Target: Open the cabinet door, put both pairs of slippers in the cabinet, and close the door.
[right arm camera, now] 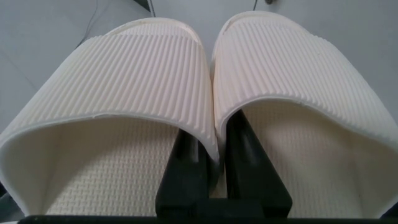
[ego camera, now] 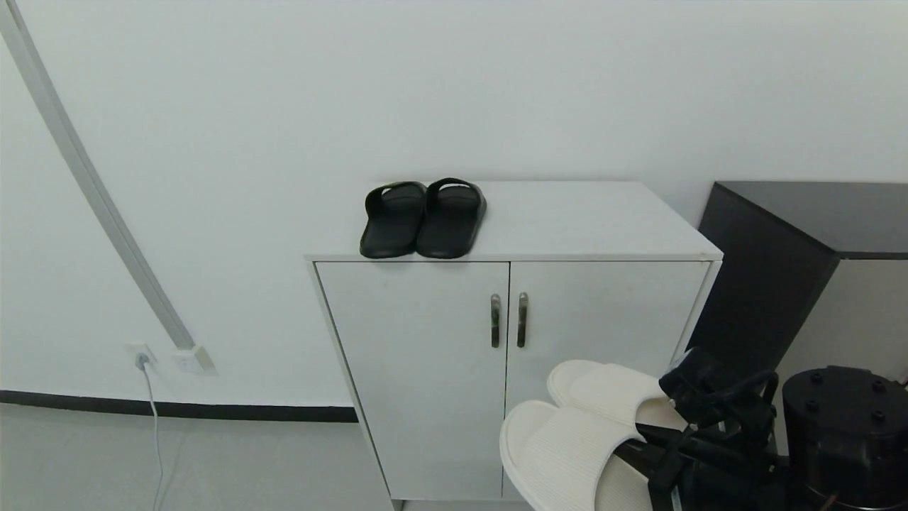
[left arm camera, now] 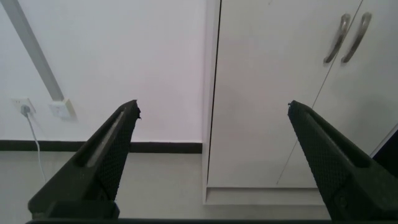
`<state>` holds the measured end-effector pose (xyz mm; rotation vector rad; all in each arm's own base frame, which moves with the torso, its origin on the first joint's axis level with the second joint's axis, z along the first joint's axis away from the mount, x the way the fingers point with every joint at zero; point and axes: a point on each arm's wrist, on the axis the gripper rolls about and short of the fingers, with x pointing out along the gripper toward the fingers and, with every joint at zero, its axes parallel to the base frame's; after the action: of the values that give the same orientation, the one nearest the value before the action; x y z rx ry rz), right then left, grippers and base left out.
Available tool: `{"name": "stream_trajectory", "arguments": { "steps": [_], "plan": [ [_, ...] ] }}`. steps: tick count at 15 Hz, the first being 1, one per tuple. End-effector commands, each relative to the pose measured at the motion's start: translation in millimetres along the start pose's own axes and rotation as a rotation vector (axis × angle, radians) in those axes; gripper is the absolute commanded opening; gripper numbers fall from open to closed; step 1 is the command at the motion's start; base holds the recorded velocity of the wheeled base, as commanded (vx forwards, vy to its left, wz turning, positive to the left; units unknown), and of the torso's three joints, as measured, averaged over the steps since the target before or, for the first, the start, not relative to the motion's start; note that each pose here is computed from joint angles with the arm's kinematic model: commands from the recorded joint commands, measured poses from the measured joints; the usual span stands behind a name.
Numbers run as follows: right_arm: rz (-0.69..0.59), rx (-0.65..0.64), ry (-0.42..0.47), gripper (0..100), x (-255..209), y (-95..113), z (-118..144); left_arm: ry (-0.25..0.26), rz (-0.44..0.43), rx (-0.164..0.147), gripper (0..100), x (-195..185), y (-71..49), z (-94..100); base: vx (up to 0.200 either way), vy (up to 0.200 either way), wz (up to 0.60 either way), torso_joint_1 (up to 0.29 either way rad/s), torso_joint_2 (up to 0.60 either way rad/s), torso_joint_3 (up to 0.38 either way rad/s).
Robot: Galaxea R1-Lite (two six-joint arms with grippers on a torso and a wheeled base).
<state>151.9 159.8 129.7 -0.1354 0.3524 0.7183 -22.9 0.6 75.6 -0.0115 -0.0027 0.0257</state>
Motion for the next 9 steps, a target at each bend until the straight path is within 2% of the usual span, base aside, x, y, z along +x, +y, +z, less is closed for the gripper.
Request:
{"name": "stream_trajectory", "arguments": {
  "steps": [1, 6, 9],
  "plan": [
    [0.005, -0.002, 0.003, 0, 0.5, 1.3, -0.7, 0.001, -0.001, 0.001, 100, 0.1, 0.0, 0.1, 0.0, 0.0, 0.0, -0.183, 0.5, 0.315],
    [0.005, -0.002, 0.002, 0, 0.2, 1.3, -0.5, 0.001, -0.001, -0.001, 100, 0.1, 0.0, 0.1, 0.0, 0.0, 0.0, -0.161, 0.48, 0.324],
    [0.008, -0.003, 0.0, 0, -0.1, 1.6, -0.3, 0.001, -0.001, 0.008, 100, 0.1, 0.0, 0.1, 0.0, 0.0, 0.0, -0.129, 0.46, 0.342]
  ]
}}
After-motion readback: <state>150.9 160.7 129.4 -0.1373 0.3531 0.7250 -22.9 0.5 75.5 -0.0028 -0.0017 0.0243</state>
